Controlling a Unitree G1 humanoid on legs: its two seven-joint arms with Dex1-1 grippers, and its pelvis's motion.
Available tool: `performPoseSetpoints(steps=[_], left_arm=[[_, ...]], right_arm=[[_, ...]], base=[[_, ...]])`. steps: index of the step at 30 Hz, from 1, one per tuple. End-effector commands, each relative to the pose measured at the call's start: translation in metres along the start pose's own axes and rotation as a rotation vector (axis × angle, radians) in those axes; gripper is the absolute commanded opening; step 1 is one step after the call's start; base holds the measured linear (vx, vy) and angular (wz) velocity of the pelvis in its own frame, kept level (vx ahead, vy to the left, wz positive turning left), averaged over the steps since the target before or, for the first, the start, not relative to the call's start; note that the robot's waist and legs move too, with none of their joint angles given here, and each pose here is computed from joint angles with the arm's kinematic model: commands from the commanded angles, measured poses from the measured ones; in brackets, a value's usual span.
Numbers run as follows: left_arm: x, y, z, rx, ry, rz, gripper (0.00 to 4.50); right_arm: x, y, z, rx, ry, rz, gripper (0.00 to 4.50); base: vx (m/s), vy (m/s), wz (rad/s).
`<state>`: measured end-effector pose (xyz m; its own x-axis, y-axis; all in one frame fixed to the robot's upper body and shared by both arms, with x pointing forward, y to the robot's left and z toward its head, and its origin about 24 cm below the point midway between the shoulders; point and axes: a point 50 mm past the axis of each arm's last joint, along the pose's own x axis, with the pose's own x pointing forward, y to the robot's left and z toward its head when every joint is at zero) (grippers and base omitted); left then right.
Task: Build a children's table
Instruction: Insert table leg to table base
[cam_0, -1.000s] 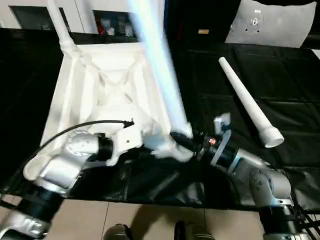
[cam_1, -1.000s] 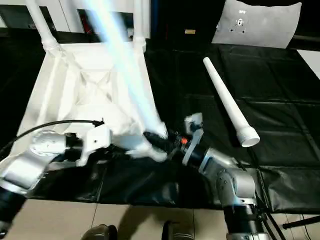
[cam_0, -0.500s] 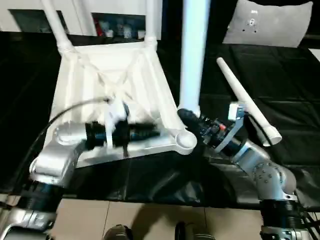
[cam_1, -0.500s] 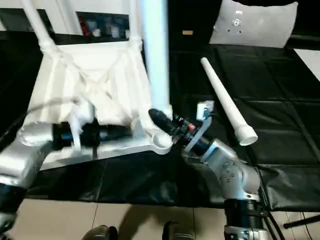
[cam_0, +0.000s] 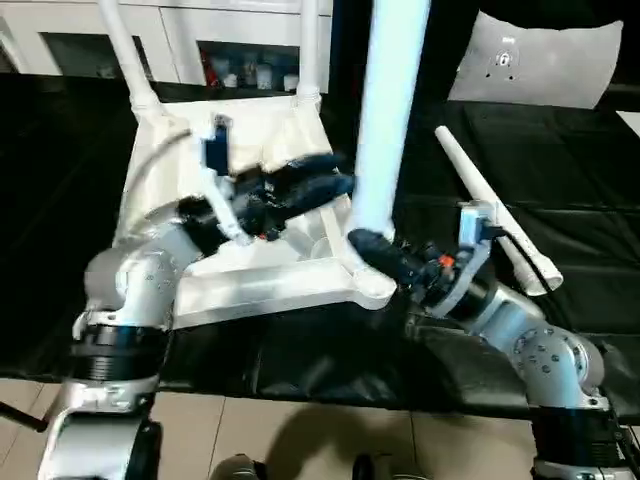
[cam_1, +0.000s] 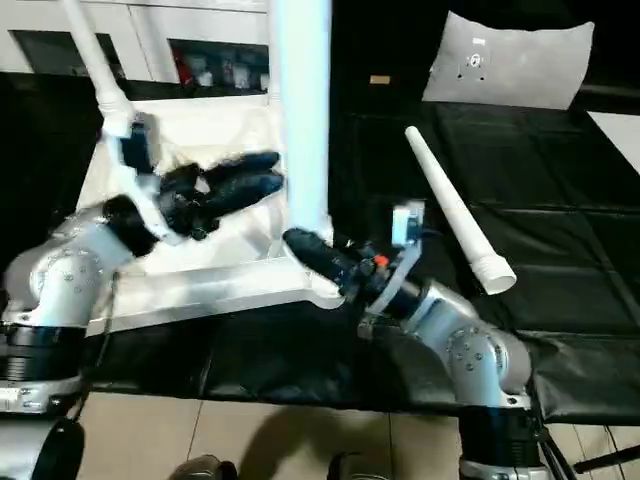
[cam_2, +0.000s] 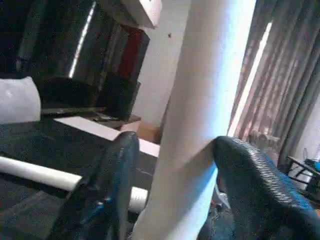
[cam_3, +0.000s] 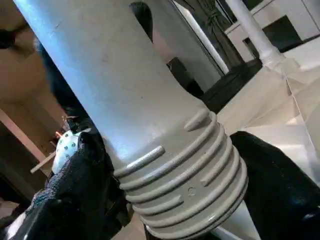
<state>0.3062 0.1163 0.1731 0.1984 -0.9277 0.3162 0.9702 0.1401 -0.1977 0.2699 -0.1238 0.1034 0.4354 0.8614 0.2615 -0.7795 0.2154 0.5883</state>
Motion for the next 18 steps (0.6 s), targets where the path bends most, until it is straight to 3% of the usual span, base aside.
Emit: performPoseSetpoints(steps=[1,8,14,18], left_arm=[[0.007,0.0,-0.002,0.028,0.038,0.008,3.16],[0.011,-0.002,-0.008,0.033,0.046,0.019,3.56],[0.011,-0.004,-0.01,0.045,0.068,0.002,3.56],[0.007,-0.008,-0.016,-0.03,0.11,-0.035,3.56]], right_arm=[[0.002,0.006,0.002,-0.027,0.023,0.031,3.3],[0.001,0.002,-0.004,-0.024,0.06,0.0,3.3],[0.002,-0.002,-0.007,-0.029,0.094,-0.039,3.29],[0.001,-0.007,-0.007,-0.039,0.11,-0.079,3.29]], base=[[0.0,0.0,0.0],[0.0,0.0,0.0],[0.0,0.0,0.0],[0.0,0.0,0.0]])
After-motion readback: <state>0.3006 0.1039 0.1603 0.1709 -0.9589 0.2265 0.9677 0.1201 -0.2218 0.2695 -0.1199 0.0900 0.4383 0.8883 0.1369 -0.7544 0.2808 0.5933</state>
